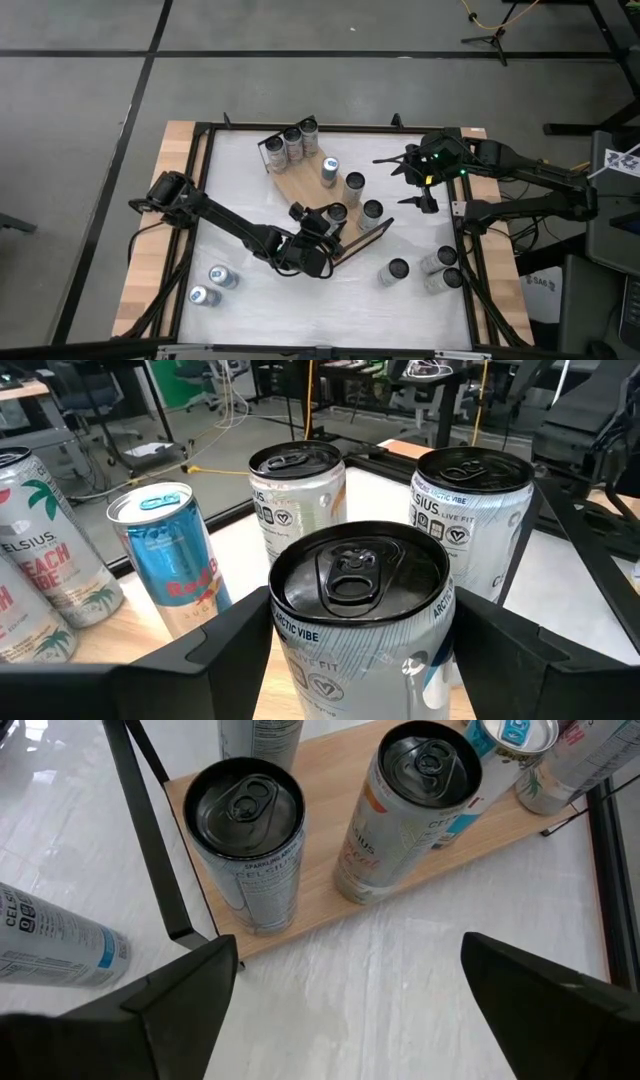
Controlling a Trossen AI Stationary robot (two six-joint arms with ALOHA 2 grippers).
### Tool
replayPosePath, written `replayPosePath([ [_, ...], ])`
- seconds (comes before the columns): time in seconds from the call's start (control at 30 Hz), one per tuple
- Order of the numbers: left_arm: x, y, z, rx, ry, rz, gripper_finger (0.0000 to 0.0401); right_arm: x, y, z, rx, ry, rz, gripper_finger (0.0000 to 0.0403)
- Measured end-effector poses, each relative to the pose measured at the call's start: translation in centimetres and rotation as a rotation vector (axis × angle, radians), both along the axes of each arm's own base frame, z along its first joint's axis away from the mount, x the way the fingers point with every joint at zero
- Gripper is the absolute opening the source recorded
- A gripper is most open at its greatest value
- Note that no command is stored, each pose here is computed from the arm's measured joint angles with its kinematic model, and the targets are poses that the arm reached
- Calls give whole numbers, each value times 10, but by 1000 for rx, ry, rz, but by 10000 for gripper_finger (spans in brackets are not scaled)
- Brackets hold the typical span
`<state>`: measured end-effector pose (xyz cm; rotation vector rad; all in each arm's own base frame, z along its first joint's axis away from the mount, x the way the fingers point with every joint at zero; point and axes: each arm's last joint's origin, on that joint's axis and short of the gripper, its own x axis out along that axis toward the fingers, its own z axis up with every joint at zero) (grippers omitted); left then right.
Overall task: Place canned beverage on shelf
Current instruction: Put the left white-blue soda can on the shelf and align with the other white-blue soda can
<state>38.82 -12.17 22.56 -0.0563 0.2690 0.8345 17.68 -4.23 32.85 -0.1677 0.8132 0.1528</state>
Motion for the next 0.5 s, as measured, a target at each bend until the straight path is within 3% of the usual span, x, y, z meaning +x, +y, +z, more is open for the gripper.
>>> replayPosePath([
  [0.5, 1, -1, -1, -32, 11, -42, 257, 0, 0, 0, 0, 1, 0, 379],
])
